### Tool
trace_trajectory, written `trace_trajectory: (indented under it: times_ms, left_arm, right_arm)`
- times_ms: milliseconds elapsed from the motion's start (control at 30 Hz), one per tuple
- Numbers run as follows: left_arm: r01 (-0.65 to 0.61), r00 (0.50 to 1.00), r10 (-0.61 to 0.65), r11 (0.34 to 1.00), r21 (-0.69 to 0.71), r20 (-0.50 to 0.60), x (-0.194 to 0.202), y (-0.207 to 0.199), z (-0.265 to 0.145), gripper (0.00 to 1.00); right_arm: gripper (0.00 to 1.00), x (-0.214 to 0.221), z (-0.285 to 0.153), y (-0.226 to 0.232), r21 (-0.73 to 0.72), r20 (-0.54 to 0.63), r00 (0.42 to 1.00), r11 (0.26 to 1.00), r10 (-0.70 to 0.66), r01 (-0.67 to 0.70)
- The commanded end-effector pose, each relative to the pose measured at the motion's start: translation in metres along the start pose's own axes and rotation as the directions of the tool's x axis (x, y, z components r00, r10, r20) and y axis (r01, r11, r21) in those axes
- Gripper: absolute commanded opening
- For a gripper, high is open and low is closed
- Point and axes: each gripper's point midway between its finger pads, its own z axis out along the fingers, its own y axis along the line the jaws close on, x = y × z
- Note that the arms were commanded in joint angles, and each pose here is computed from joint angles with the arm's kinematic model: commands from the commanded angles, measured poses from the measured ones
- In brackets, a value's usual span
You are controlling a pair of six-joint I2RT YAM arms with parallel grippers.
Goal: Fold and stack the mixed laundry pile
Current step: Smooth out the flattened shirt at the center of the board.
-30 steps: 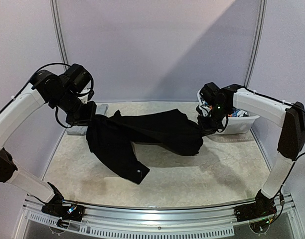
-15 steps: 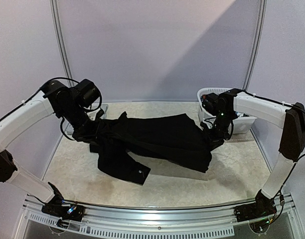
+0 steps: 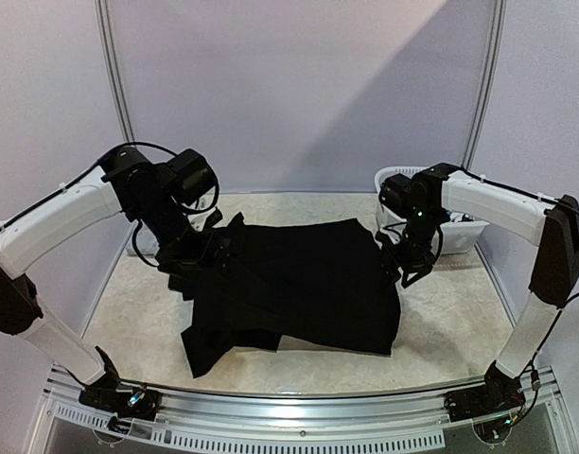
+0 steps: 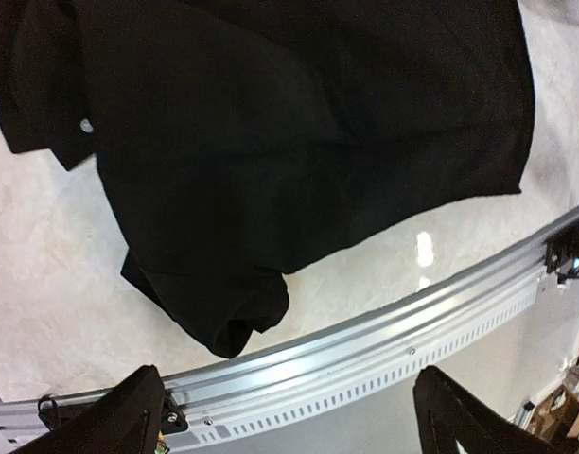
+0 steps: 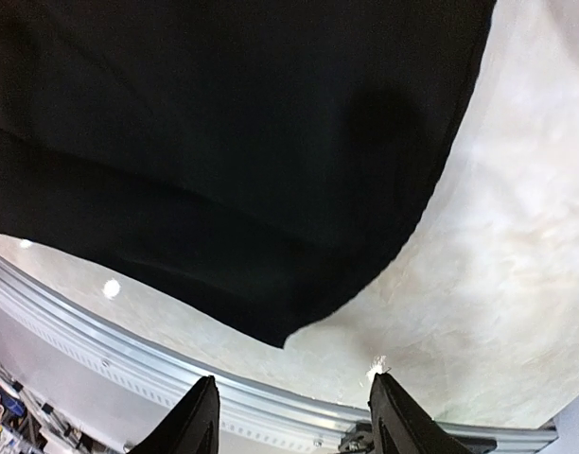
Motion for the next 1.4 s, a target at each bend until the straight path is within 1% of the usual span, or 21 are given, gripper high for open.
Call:
trace_trajectory:
  times_ms: [0, 67, 200, 233, 333, 367, 467, 500, 567, 767, 833, 967, 1100, 1333, 1367]
  left_arm:
    - [0.007, 0.981, -0.076, 0.934, -0.357, -0.18, 0.054, 0.082, -0.032, 0.95]
    - [0.074, 0.983, -0.128, 0.934, -0.35, -0.131, 0.045, 0.096, -0.029, 0.94]
    - [0.219, 0.972, -0.234, 0.939, -0.266, -0.025, 0.031, 0.118, -0.015, 0.86]
    - [0.252, 0.966, -0.258, 0.939, -0.235, 0.006, 0.026, 0.12, -0.012, 0.82]
    - [0.387, 0.922, -0.385, 0.915, -0.109, 0.045, 0.021, 0.126, 0.02, 0.66]
    - [0.428, 0.903, -0.424, 0.902, -0.065, 0.06, 0.017, 0.129, 0.029, 0.63]
    - [0.506, 0.856, -0.506, 0.862, 0.023, 0.105, 0.005, 0.139, 0.052, 0.58]
    - [0.512, 0.852, -0.51, 0.859, 0.019, 0.118, 0.001, 0.143, 0.058, 0.58]
    - [0.507, 0.856, -0.5, 0.861, -0.032, 0.131, -0.005, 0.157, 0.07, 0.58]
    - [0.446, 0.894, -0.437, 0.889, -0.102, 0.099, -0.028, 0.173, 0.109, 0.57]
    - [0.436, 0.899, -0.426, 0.891, -0.123, 0.102, -0.037, 0.179, 0.118, 0.55]
    - [0.438, 0.899, -0.432, 0.888, -0.138, 0.074, -0.05, 0.188, 0.138, 0.49]
    - [0.419, 0.908, -0.414, 0.9, -0.122, 0.066, -0.063, 0.187, 0.153, 0.46]
    - [0.406, 0.913, -0.407, 0.897, -0.173, 0.032, -0.066, 0.196, 0.169, 0.4]
    - [0.404, 0.914, -0.406, 0.897, -0.177, 0.031, -0.067, 0.197, 0.171, 0.38]
  right_arm:
    - [0.55, -0.027, -0.023, 0.004, 0.02, 0.1, 0.995, 1.0, -0.003, 0.001]
    - [0.55, -0.036, -0.026, 0.013, -0.018, 0.135, 0.991, 1.0, -0.008, 0.01]
    - [0.52, -0.052, -0.027, 0.028, -0.088, 0.203, 0.979, 0.996, 0.002, 0.016]
    - [0.51, -0.056, -0.027, 0.031, -0.102, 0.216, 0.976, 0.995, 0.003, 0.02]
    - [0.48, -0.066, -0.027, 0.041, -0.137, 0.249, 0.969, 0.99, 0.006, 0.029]
    - [0.48, -0.068, -0.026, 0.044, -0.146, 0.256, 0.967, 0.989, 0.005, 0.033]
    - [0.46, -0.071, -0.022, 0.048, -0.156, 0.257, 0.966, 0.987, 0.01, 0.031]
    - [0.46, -0.071, -0.019, 0.048, -0.156, 0.253, 0.968, 0.987, 0.01, 0.03]
    - [0.46, -0.071, -0.015, 0.048, -0.157, 0.244, 0.97, 0.987, 0.008, 0.032]
    - [0.46, -0.07, -0.009, 0.045, -0.132, 0.21, 0.977, 0.99, -0.022, 0.05]
    - [0.46, -0.069, -0.009, 0.043, -0.117, 0.208, 0.978, 0.991, -0.033, 0.058]
    - [0.46, -0.066, -0.009, 0.041, -0.105, 0.196, 0.98, 0.992, -0.042, 0.063]
    - [0.46, -0.064, -0.009, 0.04, -0.105, 0.194, 0.98, 0.993, -0.038, 0.059]
    - [0.46, -0.062, -0.01, 0.036, -0.086, 0.194, 0.98, 0.995, -0.035, 0.052]
    - [0.46, -0.062, -0.01, 0.036, -0.084, 0.194, 0.98, 0.995, -0.035, 0.052]
